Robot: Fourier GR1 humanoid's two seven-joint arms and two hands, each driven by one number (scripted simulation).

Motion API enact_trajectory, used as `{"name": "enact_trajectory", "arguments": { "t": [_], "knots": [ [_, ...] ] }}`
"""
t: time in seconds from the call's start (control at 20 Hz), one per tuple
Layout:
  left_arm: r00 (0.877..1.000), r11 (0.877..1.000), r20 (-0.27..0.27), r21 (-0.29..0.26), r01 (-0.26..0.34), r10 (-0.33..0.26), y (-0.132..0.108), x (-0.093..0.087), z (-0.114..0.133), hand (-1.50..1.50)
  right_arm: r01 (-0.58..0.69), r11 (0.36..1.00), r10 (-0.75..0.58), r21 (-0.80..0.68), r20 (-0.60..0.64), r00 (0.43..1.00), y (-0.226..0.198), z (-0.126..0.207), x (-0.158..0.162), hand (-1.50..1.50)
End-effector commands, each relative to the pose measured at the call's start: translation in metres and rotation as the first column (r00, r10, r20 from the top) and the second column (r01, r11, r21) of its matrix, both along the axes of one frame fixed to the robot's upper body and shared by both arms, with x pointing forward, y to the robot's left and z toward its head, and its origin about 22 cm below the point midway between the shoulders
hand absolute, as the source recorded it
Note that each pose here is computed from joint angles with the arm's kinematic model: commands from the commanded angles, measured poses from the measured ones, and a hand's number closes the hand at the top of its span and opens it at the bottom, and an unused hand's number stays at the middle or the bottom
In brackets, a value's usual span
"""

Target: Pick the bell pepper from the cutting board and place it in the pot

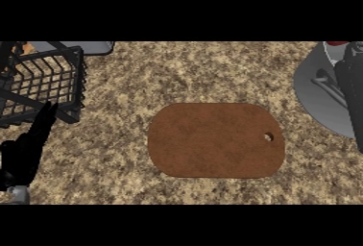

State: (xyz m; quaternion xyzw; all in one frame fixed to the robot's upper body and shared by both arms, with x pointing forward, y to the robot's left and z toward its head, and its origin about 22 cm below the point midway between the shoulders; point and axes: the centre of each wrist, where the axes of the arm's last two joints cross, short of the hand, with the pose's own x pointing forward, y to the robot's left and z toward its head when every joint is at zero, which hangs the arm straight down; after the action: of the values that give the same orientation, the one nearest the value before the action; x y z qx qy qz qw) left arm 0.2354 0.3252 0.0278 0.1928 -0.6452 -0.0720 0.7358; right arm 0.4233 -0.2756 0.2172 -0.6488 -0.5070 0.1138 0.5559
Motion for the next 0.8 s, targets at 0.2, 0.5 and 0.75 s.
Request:
{"name": "enact_trajectory", "arguments": {
  "t": [0.2,0.5,0.75],
  "knots": [
    [1.000,1.000,-0.014,0.008,0.004,-0.004,-0.011,0.000,-0.003,0.00,0.017,1.000,-0.017,-0.011,0.003,1.000,-0.082,0.007,0.008,1.50],
    [1.000,1.000,-0.022,0.004,0.006,-0.006,0.002,0.007,-0.009,0.00,0.020,0.999,-0.019,0.031,-0.029,0.999,-0.127,-0.012,0.003,1.50],
    [0.999,0.999,-0.011,0.004,0.046,-0.046,-0.008,0.004,-0.018,0.00,0.062,0.998,-0.063,-0.015,-0.070,0.996,-0.154,-0.029,-0.007,1.50]
  ]
}}
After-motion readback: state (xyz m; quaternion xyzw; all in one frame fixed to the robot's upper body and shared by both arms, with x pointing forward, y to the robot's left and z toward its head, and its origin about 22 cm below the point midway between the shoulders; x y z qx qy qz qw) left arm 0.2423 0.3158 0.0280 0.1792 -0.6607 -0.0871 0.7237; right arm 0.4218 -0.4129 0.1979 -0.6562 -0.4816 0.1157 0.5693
